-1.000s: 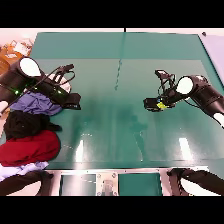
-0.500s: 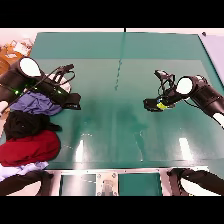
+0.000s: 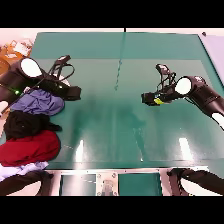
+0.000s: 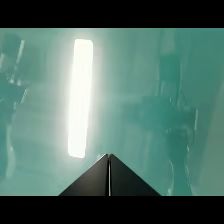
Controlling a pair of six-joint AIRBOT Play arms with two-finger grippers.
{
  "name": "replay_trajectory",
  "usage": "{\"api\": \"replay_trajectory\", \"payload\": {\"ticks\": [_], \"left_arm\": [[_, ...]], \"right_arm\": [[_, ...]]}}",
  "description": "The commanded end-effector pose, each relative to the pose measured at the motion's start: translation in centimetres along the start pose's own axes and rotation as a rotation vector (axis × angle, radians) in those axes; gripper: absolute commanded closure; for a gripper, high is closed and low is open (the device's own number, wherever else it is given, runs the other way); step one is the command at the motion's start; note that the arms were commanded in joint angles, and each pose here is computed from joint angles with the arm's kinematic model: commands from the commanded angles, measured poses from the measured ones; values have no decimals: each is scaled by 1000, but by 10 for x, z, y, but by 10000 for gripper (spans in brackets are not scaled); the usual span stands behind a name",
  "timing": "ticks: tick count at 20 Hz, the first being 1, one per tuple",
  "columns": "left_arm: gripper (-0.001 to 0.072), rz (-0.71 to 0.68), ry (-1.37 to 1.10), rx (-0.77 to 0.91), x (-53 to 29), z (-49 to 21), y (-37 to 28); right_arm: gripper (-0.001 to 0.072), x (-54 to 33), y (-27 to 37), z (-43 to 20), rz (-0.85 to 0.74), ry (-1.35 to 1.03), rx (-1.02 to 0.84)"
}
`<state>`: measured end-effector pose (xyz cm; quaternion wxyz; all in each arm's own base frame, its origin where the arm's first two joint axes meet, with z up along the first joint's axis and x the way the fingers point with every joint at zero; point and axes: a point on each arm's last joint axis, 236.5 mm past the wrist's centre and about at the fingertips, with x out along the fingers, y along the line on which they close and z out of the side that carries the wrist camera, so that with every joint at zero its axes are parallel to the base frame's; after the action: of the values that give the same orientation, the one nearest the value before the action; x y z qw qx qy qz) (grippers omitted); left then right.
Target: Fold the shirts.
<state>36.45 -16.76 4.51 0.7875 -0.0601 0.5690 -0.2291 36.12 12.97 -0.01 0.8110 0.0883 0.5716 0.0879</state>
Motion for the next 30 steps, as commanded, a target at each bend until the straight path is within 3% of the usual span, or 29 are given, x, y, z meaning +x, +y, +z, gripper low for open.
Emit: {"api": "replay_trajectory", "payload": {"ticks": [1,3,4,6,7,10,13,18,19,21,22,26,30], "left_arm": [[682,319,-187,163,-16,49,70],[6,555,-298,285,-46,84,119],[39,631,-355,292,-61,99,144],[35,685,-394,210,-71,106,198],[-13,694,-391,149,-70,104,227],[-9,701,-395,-13,-57,106,303],[-8,640,-363,-153,-23,104,347],[-6,551,-204,-177,43,86,366],[52,543,-178,-184,45,82,365],[502,529,-127,-191,46,72,361],[620,521,-92,-179,46,67,358],[635,485,-182,-165,5,114,335],[646,338,-394,-140,-79,194,267]], "right_arm": [[702,5,3,16,17,-62,8],[702,6,4,19,19,-75,8],[702,5,4,21,20,-85,8],[701,5,5,23,22,-94,8],[700,5,5,24,23,-95,8],[624,6,5,25,24,-101,9],[624,6,6,25,29,-99,13],[625,6,6,25,29,-99,13],[625,6,6,25,30,-99,13],[625,6,6,25,30,-99,13],[626,5,6,25,30,-100,13],[627,6,6,25,29,-99,13],[646,6,6,21,26,-83,13]]}}
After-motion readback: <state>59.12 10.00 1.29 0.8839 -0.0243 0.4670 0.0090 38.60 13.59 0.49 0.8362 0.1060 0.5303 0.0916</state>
